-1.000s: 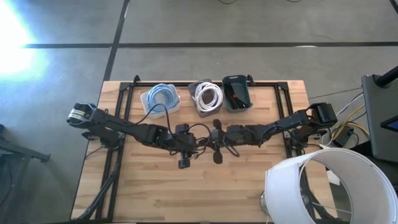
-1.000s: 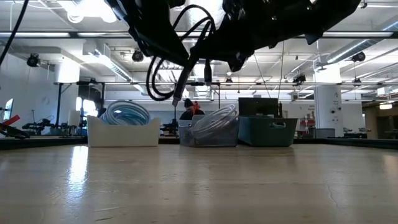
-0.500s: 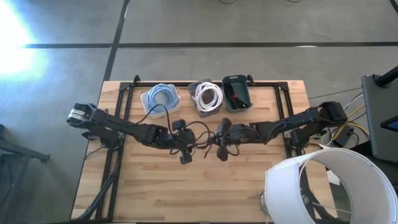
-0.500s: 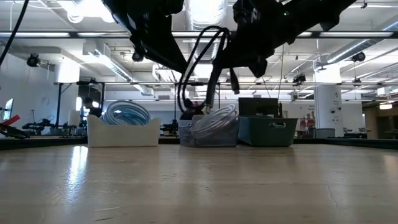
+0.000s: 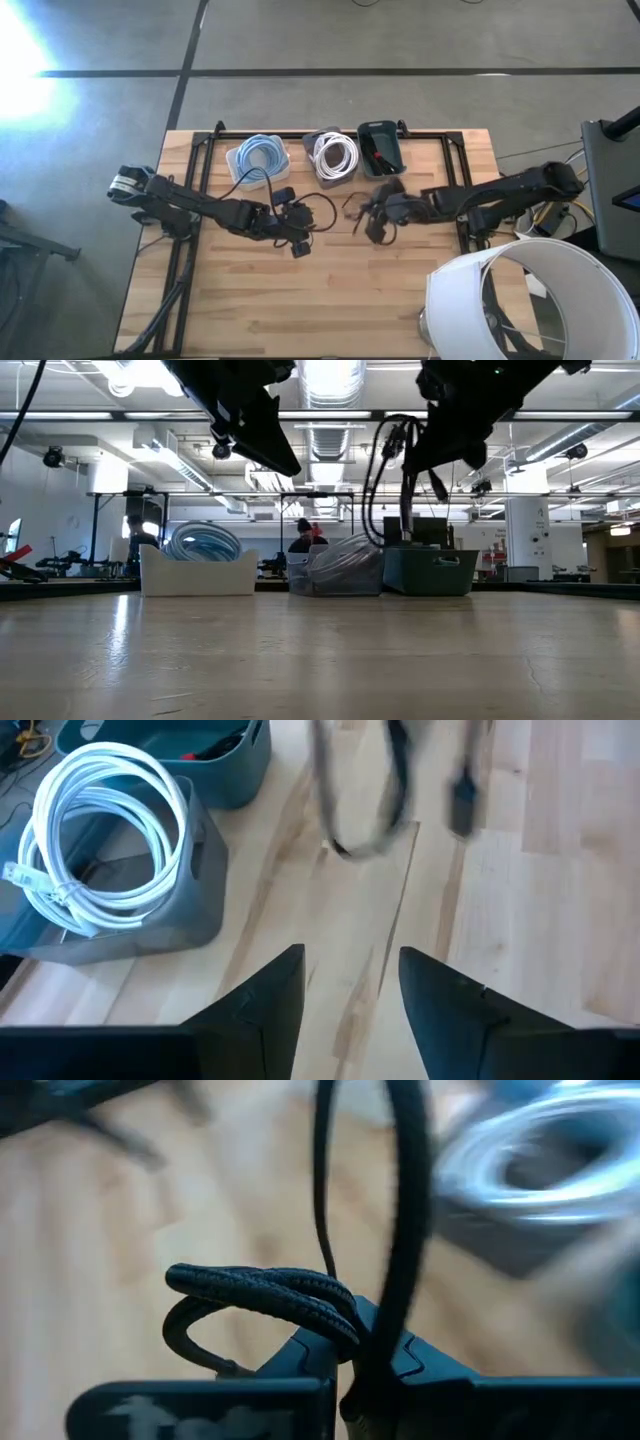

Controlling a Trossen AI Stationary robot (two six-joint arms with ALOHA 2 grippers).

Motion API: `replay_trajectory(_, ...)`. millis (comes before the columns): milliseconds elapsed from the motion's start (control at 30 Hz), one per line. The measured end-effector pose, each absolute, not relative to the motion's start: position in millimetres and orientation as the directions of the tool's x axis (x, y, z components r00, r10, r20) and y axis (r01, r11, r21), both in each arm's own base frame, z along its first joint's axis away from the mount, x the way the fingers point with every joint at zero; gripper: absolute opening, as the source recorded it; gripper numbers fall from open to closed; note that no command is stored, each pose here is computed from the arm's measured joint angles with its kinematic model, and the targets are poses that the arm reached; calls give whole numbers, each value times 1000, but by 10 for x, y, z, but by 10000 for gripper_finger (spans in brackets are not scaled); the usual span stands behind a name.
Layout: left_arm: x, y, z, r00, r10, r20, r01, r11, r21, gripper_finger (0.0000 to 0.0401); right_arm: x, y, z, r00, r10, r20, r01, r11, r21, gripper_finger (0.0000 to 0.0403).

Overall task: Pick & Place USB Port
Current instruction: Put the black USB cable into the green bin

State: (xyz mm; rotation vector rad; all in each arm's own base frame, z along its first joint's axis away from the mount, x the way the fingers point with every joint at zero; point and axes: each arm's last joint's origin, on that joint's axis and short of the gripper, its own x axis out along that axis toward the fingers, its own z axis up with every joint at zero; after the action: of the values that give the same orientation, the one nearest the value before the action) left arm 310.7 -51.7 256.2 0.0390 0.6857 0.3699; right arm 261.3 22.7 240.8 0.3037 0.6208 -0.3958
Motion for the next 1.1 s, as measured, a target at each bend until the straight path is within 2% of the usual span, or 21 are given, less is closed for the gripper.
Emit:
replay_trajectory(133, 3106, -517, 2562, 711, 346, -612, -321, 934, 156, 167, 2412, 130, 2577, 684, -446, -577, 582, 811, 63, 13)
replay_trajectory(267, 3107, -519, 2563, 712, 345, -611, -320, 935, 155, 167, 2232, -29, 2808, 602, -611, -515, 724, 690, 28, 13)
replay_trajectory(433, 3108, -520, 2564, 713, 345, -610, -320, 935, 154, 167, 2089, -322, 2961, 468, -699, -541, 836, 549, 14, 13)
replay_trajectory(600, 3108, -520, 2564, 714, 345, -610, -320, 935, 154, 167, 2076, -664, 2950, 342, -709, -617, 889, 456, -32, 13)
replay_trajectory(733, 3108, -519, 2564, 713, 345, -610, -330, 933, 141, 167, 2129, -942, 2850, 287, -672, -682, 896, 440, -57, 13)
replay_trajectory(1100, 3107, -519, 2563, 712, 345, -611, -331, 933, 141, 167, 2408, -1493, 2502, 150, -662, -734, 905, 392, -168, 13)
